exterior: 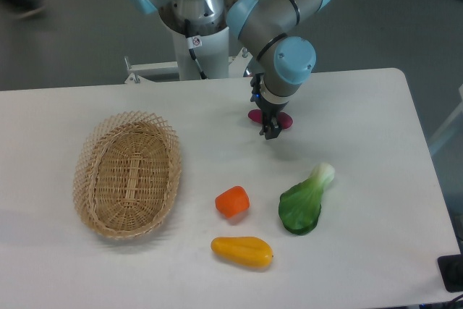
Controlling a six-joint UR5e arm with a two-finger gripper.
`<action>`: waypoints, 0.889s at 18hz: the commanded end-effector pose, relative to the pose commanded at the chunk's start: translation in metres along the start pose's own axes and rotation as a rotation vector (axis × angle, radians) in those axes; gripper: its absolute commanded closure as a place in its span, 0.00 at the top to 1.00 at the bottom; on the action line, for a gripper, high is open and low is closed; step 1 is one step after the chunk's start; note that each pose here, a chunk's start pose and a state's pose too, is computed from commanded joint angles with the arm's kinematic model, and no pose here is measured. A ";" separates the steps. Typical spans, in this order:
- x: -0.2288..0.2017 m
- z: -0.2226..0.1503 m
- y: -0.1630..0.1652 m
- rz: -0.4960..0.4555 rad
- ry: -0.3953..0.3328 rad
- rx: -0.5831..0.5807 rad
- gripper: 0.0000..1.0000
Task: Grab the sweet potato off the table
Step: 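Close the gripper around the purple sweet potato, then lift the sweet potato and carry it away from the basket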
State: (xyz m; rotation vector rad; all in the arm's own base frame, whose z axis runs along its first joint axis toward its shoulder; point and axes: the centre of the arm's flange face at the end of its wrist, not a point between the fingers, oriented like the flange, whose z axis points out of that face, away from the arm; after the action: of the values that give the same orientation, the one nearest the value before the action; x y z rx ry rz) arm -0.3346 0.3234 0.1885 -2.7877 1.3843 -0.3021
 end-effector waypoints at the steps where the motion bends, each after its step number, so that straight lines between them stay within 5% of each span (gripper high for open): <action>1: 0.001 0.003 0.000 0.000 -0.004 -0.002 0.84; 3: 0.003 0.006 -0.001 0.000 -0.014 -0.007 0.80; 11: 0.003 0.003 0.002 -0.006 -0.017 -0.038 0.32; 16: -0.002 -0.018 0.015 -0.022 -0.021 -0.142 0.15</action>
State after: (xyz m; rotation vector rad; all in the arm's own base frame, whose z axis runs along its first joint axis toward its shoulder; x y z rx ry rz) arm -0.3503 0.3173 0.2040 -2.9110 1.4258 -0.1809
